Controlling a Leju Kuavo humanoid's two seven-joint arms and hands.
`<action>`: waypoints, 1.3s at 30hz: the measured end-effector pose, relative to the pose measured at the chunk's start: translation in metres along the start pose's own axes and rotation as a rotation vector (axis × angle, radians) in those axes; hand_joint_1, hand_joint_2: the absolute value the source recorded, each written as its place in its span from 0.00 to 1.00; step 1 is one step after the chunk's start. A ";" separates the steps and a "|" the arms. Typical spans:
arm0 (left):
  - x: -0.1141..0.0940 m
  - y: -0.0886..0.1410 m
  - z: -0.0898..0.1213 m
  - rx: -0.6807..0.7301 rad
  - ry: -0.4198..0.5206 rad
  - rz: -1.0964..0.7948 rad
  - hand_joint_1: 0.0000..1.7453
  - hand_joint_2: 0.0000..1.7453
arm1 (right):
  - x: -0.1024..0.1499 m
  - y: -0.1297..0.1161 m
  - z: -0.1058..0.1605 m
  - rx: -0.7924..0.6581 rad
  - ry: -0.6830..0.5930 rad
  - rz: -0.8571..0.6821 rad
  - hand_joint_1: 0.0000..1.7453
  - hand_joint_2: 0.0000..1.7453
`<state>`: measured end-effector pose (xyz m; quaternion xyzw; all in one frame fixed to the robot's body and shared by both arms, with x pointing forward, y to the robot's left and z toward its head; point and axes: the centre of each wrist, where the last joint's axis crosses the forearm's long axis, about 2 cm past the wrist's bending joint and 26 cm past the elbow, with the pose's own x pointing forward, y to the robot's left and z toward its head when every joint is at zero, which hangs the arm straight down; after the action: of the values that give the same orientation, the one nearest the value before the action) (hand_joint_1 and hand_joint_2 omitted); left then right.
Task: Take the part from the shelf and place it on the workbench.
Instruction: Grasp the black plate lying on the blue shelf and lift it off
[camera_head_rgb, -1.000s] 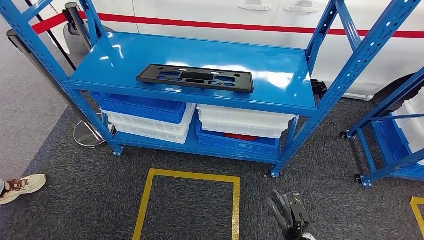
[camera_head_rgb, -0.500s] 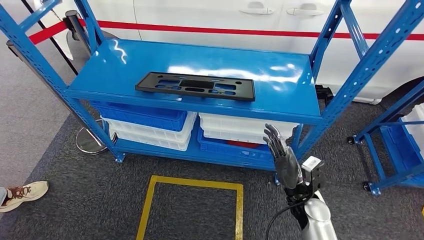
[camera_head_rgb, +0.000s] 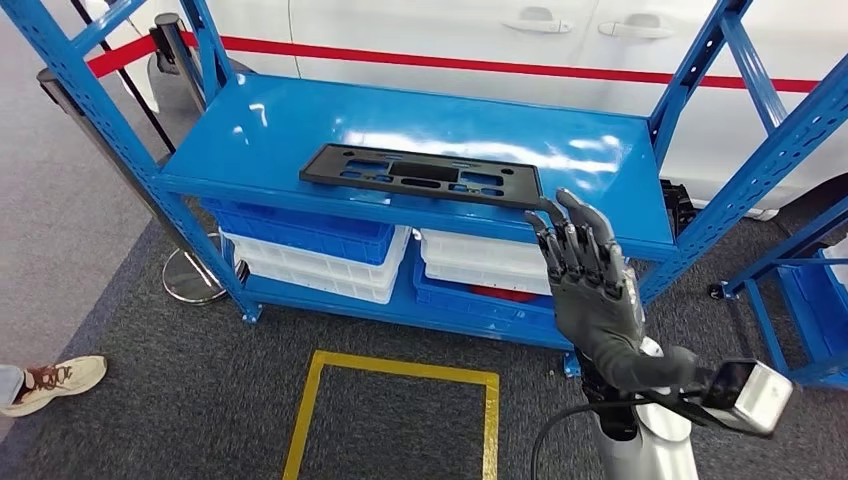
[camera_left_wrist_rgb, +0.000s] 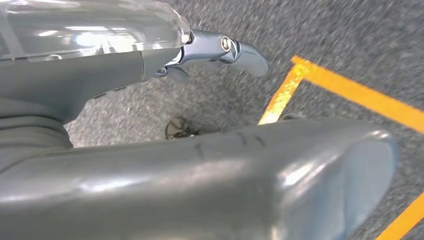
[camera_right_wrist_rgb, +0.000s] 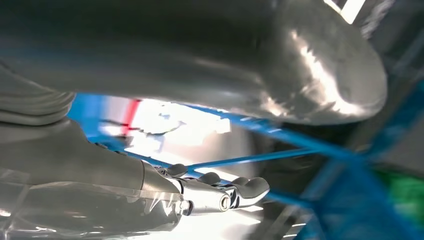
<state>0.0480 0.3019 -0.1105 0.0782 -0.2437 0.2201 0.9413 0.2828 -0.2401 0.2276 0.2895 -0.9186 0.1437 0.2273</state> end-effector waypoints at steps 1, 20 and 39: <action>0.000 -0.001 0.000 -0.001 0.000 0.001 0.00 0.00 | 0.004 0.002 -0.008 0.017 -0.044 -0.005 0.00 0.00; 0.002 -0.001 -0.001 -0.031 0.001 0.006 0.00 0.00 | 0.025 0.031 -0.041 0.078 -0.239 -0.063 0.00 0.00; 0.002 -0.003 -0.001 -0.041 0.002 0.006 0.00 0.00 | 0.018 0.033 -0.033 0.071 -0.187 -0.058 0.00 0.00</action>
<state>0.0513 0.3001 -0.1103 0.0580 -0.2476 0.2178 0.9423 0.2608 -0.2096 0.2606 0.3358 -0.9214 0.1419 0.1345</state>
